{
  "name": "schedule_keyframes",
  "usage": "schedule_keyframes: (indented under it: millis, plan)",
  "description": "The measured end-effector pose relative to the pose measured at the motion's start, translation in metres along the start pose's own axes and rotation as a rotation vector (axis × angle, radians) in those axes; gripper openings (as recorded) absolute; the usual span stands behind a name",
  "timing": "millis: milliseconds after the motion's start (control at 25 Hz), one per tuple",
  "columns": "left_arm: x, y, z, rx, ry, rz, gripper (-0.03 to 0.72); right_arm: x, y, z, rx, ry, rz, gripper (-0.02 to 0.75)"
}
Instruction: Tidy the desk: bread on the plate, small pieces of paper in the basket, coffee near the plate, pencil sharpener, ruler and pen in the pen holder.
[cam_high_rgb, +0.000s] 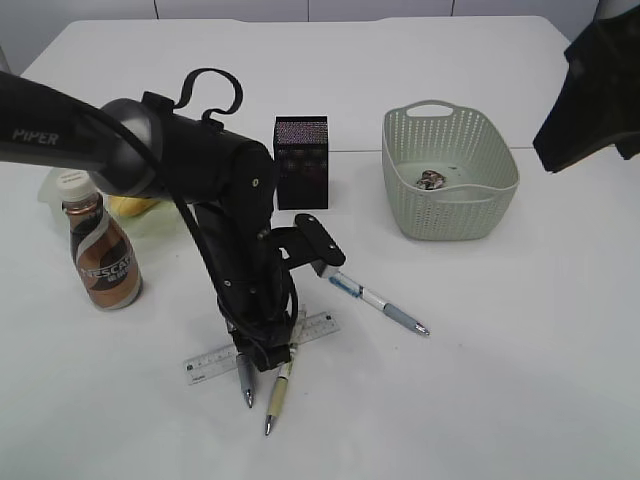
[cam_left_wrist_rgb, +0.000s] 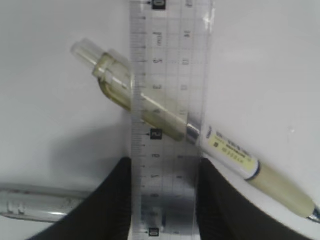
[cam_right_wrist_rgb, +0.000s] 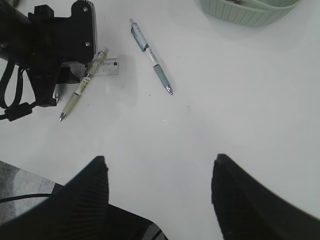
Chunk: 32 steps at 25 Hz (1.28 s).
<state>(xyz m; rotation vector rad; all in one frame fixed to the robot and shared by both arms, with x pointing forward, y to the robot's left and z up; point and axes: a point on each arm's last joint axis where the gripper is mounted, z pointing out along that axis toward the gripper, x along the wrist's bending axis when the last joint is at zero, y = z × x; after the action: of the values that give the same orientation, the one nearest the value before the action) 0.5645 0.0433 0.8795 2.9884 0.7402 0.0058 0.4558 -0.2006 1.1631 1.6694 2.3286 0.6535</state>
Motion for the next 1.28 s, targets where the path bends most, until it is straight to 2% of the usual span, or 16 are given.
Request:
schedule_keyframes:
  millis: [360,600,760,920,1120,1280]
  plan:
    - [0.004,0.002,-0.009,0.037,0.017,-0.098,0.268,0.0,0.0,0.0,0.0,0.0,0.0,0.475]
    - [0.01,0.019,-0.038,0.013,0.027,-0.161,0.269,0.0,0.0,0.0,0.001,0.001,0.0,0.475]
    - [0.013,0.029,-0.061,0.002,0.018,-0.252,0.269,0.0,0.0,0.0,0.001,0.003,0.001,0.476]
    - [0.016,0.041,-0.089,-0.049,0.025,-0.386,0.269,0.0,0.0,0.0,0.001,0.004,0.002,0.476]
    - [0.022,0.057,-0.124,-0.173,0.037,-0.549,0.269,0.001,0.0,0.0,0.001,0.007,0.003,0.475]
    - [0.025,0.065,-0.149,-0.258,0.048,-0.592,0.269,0.001,0.0,0.0,0.001,0.007,0.003,0.475]
